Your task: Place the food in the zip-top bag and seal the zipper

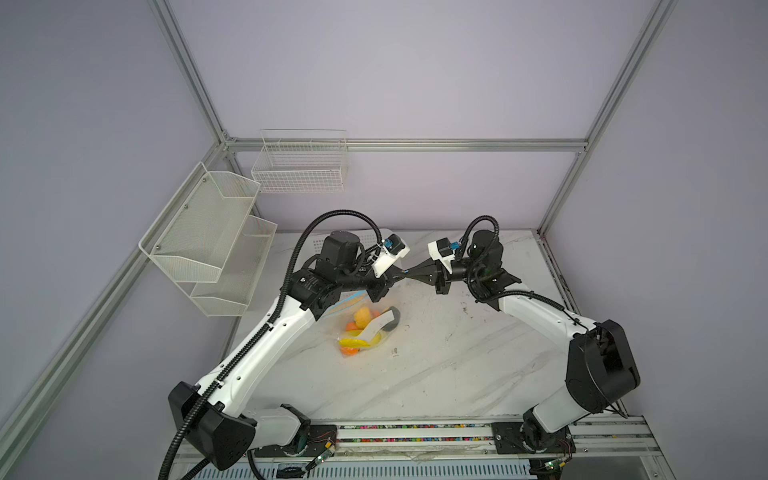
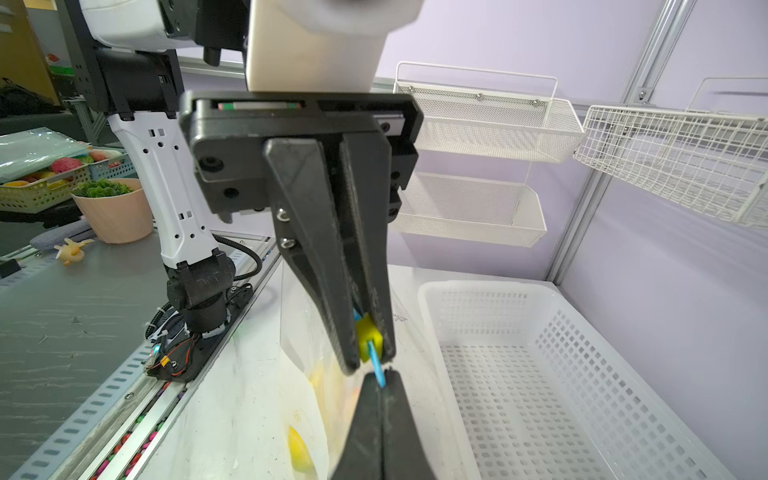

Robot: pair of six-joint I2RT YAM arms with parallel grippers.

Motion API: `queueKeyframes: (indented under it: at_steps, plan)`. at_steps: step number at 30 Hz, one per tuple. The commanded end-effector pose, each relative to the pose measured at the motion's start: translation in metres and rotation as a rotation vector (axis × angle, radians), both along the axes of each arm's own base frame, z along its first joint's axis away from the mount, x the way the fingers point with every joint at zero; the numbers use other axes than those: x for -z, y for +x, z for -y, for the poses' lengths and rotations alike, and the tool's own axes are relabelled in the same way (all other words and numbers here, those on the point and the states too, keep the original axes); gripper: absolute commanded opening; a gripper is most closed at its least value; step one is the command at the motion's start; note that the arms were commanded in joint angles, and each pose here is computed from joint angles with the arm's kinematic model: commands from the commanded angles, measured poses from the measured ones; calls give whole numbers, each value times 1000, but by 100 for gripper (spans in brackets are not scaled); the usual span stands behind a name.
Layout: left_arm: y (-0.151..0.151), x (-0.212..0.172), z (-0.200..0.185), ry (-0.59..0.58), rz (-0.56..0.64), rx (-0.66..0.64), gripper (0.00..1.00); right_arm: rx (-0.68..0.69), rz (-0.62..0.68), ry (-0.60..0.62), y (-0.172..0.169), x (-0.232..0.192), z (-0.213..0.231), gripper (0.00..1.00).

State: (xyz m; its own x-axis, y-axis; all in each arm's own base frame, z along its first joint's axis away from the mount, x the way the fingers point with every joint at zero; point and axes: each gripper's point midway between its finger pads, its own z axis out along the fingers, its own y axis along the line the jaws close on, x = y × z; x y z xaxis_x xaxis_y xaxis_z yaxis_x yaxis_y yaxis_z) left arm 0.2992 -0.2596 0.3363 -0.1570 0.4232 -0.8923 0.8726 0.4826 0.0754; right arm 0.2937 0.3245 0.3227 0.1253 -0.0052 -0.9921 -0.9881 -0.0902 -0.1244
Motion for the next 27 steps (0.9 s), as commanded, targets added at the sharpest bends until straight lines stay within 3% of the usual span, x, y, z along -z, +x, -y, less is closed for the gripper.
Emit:
queueKeyframes:
  at_steps: [1, 27]
  plan:
    - [-14, 4, -12, 32, 5, -7, 3, 14, 32, 15, 2, -12, 5, 0]
    - [-34, 16, -46, 116, 7, -101, 3, 54, 29, 5, 9, -8, 13, 0]
